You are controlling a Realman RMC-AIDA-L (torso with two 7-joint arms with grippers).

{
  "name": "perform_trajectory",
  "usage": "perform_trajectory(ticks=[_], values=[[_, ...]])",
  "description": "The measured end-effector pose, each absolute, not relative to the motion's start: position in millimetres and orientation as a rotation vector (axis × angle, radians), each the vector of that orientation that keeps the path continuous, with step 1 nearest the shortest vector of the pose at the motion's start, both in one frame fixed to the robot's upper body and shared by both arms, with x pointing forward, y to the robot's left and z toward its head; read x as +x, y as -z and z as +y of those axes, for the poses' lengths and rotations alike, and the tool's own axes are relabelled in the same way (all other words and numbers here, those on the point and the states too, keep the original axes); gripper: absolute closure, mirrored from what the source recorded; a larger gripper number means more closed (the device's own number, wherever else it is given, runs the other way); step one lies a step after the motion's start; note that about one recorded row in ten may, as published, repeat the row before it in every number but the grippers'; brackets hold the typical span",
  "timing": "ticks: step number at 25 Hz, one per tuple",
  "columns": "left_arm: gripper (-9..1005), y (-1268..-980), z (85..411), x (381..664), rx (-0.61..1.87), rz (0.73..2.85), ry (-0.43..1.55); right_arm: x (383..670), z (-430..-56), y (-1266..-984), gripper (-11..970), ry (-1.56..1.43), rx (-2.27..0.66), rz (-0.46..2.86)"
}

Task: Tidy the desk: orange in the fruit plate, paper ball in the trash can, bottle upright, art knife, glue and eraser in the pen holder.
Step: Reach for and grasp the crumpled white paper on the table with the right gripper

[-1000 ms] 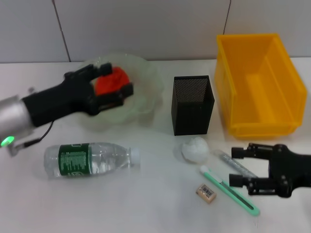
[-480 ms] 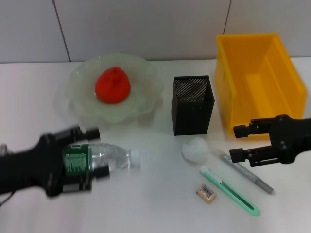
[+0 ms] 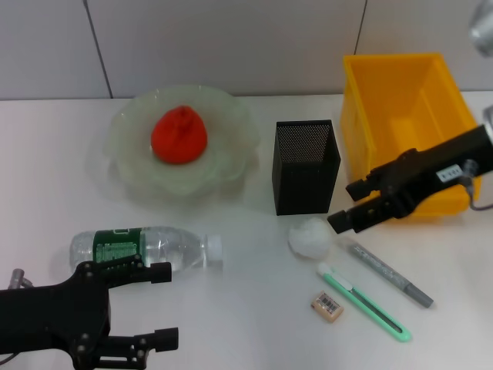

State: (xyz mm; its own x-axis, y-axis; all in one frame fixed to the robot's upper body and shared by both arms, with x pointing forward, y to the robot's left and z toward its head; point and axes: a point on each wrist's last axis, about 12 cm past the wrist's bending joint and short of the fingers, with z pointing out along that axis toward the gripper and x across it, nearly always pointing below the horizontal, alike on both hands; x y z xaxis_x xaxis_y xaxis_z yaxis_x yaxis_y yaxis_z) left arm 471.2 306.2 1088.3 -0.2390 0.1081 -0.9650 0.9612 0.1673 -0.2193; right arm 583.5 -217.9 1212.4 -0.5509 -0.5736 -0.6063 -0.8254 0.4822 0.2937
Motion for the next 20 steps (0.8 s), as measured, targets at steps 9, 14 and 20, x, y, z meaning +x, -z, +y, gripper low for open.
perform_trajectory(ticks=[9, 14, 20], values=[[137, -1086, 304, 468, 1.053, 1.542, 1.205, 597, -191, -1193, 183, -0.623, -1.074, 2.582], [137, -1086, 303, 468, 1.050, 1.541, 1.209, 601, -185, -1182, 183, -0.570, -1.055, 2.611], [138, -1086, 302, 468, 1.047, 1.542, 1.216, 606, -165, -1159, 183, -0.500, -1.100, 2.627]])
